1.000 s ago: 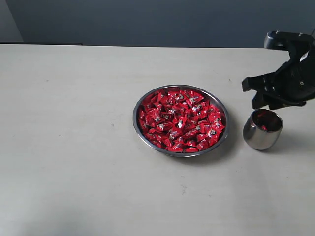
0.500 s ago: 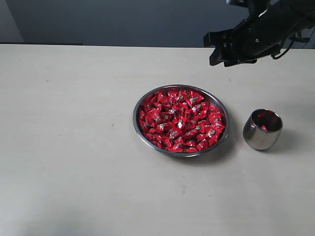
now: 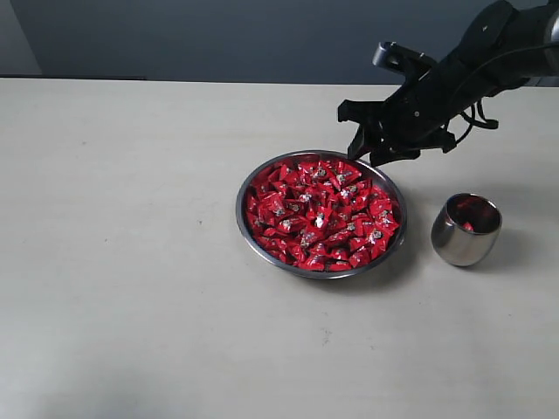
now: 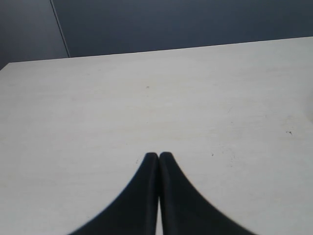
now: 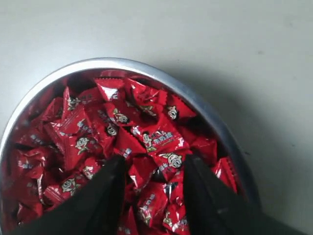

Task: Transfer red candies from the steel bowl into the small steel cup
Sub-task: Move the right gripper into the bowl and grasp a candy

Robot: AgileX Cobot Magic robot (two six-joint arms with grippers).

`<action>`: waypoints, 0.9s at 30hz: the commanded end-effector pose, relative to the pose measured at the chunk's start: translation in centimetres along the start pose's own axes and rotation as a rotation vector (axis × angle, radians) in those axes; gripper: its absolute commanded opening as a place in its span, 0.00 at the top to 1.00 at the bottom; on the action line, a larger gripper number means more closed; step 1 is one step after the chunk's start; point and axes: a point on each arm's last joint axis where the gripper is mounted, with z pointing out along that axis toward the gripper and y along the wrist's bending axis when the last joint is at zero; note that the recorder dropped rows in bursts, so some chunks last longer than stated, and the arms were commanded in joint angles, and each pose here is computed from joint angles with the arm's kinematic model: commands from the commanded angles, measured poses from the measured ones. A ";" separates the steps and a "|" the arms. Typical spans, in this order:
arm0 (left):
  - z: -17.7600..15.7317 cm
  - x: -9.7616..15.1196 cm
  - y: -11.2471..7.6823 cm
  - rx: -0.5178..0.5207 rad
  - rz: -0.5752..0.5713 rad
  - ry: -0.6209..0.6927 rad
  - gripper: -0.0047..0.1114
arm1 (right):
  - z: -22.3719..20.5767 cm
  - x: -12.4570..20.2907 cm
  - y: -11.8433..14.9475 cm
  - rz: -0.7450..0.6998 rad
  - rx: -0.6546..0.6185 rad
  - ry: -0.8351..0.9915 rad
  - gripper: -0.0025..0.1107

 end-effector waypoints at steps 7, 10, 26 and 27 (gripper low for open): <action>0.0 0.0 0.0 0.004 0.001 -0.013 0.96 | 1.9 0.1 -0.9 -0.040 0.009 0.029 0.63; 0.0 0.0 0.0 0.004 0.001 -0.013 0.96 | 2.2 -0.3 -0.8 -0.060 -0.003 0.040 0.63; 0.0 0.0 0.0 0.004 0.001 -0.013 0.96 | 3.0 -1.1 -0.9 -0.097 -0.001 0.064 0.63; 0.0 0.0 0.0 0.004 0.001 -0.013 0.96 | 3.3 -1.0 -0.9 -0.094 -0.016 0.072 0.63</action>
